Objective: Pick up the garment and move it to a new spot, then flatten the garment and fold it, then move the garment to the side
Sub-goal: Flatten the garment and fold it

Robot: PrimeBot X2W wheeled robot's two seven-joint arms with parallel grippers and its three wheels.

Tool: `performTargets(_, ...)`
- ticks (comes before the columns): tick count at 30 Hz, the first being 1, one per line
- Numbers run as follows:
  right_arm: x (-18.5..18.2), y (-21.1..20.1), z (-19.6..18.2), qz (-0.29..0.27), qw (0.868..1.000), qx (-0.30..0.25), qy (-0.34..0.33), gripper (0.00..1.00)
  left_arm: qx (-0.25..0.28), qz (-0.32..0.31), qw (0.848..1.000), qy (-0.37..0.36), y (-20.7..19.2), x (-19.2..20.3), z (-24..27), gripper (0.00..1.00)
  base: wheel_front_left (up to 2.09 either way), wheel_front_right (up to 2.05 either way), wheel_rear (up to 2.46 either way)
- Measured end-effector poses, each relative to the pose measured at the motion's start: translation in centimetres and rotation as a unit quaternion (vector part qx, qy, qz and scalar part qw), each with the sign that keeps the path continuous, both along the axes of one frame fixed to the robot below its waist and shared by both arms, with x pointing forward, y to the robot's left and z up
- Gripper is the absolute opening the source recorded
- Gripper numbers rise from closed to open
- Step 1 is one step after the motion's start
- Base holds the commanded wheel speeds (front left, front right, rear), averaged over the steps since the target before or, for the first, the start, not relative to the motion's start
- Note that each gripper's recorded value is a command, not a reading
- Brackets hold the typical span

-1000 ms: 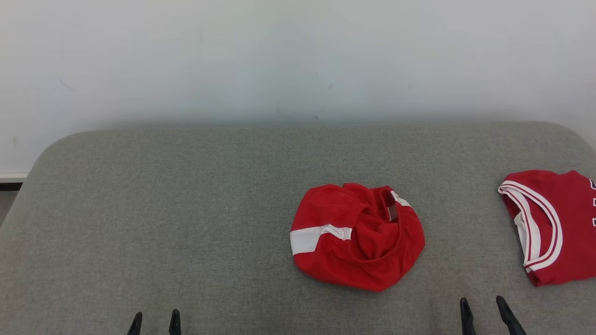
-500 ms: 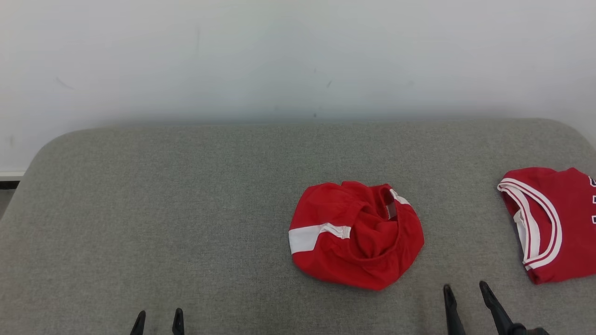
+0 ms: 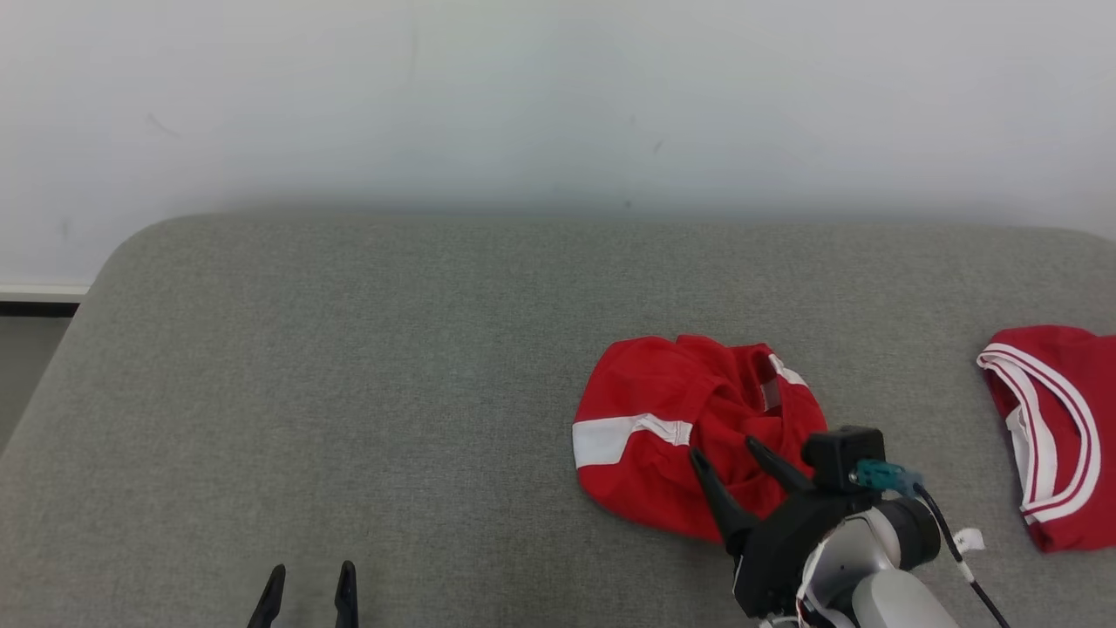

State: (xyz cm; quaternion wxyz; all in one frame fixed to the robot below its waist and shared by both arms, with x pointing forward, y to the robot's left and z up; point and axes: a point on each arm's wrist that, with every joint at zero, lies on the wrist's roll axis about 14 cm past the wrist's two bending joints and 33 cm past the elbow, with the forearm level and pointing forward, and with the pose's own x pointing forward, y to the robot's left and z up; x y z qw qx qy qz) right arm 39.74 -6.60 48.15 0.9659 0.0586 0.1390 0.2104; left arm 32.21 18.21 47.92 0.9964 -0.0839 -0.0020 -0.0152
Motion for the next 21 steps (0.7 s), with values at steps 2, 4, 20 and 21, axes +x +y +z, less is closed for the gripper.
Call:
performTargets(2, 0.7, 0.8, -0.5, 0.010, 0.999, -0.001, 0.030, 1.00, -0.001, 0.005, 1.000, -0.001, 0.3, -0.1, 0.1, 1.00, 0.00, 0.00, 0.00)
performTargets(4, 1.3, 1.6, -0.8, 0.020, 0.998, 0.000, 0.055, 1.00, -0.002, 0.010, 1.000, -0.001, 0.5, -0.3, 0.1, 1.00, 0.00, 0.00, 0.00)
performTargets(20, 3.2, 5.7, -3.1, 0.073, 0.989, -0.009, 0.131, 0.00, -0.011, 0.035, 0.999, 0.012, 1.8, -0.5, -0.6, 1.00, 0.00, 0.00, 0.00)
performTargets(21, 3.4, 5.8, -2.6, 0.074, 0.990, -0.007, 0.123, 0.00, -0.011, 0.035, 0.999, 0.011, 1.8, -0.6, -0.6, 1.00, 0.00, 0.00, 0.00)
